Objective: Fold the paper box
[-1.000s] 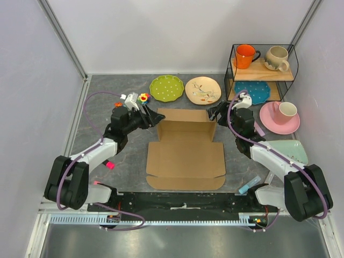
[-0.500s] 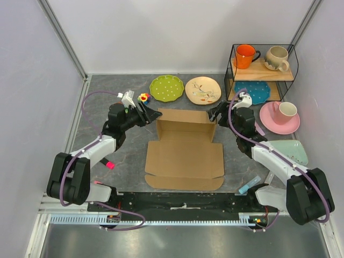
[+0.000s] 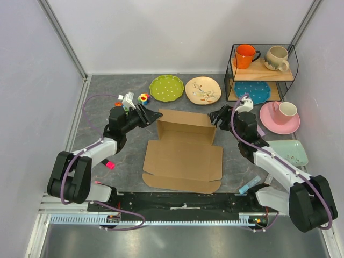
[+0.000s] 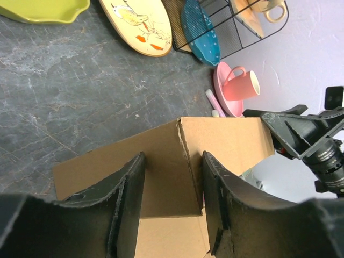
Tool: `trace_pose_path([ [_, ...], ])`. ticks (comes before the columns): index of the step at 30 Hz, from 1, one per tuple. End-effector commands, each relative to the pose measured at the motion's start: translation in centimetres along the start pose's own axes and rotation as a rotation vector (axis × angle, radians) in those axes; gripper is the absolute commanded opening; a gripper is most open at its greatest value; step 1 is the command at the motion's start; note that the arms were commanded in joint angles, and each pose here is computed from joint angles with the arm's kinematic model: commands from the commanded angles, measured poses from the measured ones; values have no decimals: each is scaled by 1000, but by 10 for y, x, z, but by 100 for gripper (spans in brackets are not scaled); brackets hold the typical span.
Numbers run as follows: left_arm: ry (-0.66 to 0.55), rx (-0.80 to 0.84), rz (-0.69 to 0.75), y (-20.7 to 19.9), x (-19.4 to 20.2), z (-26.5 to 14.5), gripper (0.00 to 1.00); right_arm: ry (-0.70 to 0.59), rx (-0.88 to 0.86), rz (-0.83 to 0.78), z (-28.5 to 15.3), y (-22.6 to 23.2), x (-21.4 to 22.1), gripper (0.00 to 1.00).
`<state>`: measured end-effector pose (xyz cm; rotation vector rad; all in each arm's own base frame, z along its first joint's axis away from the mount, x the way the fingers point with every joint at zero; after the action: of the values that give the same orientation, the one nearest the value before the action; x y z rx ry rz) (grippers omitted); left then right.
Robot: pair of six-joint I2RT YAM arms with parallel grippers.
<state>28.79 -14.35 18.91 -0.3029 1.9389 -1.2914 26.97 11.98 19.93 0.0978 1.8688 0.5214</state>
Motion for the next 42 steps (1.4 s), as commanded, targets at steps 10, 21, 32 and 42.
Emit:
trace_pose_path([
  [10, 40, -190, -133, 45, 71, -25, 47, 206, 134, 12, -30, -43, 85, 77],
  [21, 7, -220, -137, 44, 67, -26, 47, 13, 94, -8, -38, -5, -9, 93],
  [32, 2, -227, -138, 42, 66, -27, 47, 32, -37, 42, -50, -3, 16, 92],
  [42, 19, -229, -140, 42, 67, -26, 47, 99, -58, 62, -41, -10, 43, 86],
])
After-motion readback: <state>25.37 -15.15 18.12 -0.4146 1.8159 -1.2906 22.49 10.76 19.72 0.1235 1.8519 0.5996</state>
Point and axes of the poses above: each gripper's point midway between its finger pads, its own z axis out along the fingers, its own y axis along the line the jaws close on, x = y × z, the point moved 9 cm from there along -z, back along the fingers, and after that the axes turned 10 degrees about -z, right-handed, at the moved point
